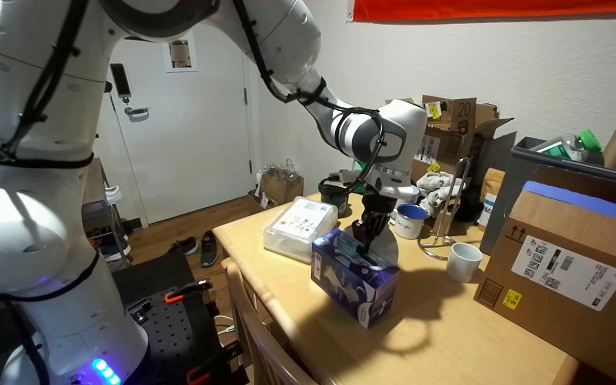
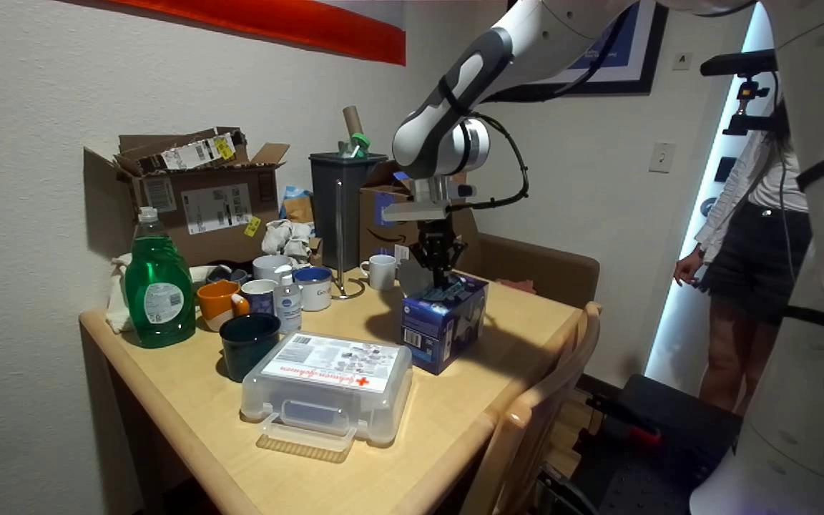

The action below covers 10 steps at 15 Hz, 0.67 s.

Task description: Take a packet out of the box and place it on the table

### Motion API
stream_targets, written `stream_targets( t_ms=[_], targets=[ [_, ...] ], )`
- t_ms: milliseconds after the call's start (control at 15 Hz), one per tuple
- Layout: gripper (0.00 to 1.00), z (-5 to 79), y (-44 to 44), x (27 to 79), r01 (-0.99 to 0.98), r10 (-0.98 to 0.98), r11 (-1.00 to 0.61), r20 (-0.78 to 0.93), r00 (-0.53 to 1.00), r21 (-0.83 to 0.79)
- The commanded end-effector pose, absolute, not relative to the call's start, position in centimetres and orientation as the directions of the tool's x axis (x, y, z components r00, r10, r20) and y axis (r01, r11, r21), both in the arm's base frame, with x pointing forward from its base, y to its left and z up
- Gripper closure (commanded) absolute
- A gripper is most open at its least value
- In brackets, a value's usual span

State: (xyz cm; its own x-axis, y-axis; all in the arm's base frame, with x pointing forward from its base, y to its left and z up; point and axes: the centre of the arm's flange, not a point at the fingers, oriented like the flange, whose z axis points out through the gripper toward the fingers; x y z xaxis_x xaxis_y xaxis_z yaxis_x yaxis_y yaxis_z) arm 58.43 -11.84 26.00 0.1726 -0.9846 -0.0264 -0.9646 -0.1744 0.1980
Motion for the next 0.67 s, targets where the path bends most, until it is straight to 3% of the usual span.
stream_targets(
  t_ms=[0,67,133,267,600],
  targets=[
    [0.85,26.2,-12.3,58.7,-0.962,-0.983,-0.182,-0.056,0.174,0.205],
    [0.73,26.1,-12.4,58.7,-0.962,-0.983,-0.181,-0.058,0.173,0.207],
    [0.77,26.0,-12.5,58.6,-0.962,-0.984,-0.179,-0.058,0.171,0.208],
    [0.67,25.7,-12.7,58.6,-0.961,-0.984,-0.176,-0.06,0.167,0.213],
    [0.7,24.9,-13.2,58.6,-0.958,-0.985,-0.169,-0.067,0.158,0.229]
  ],
)
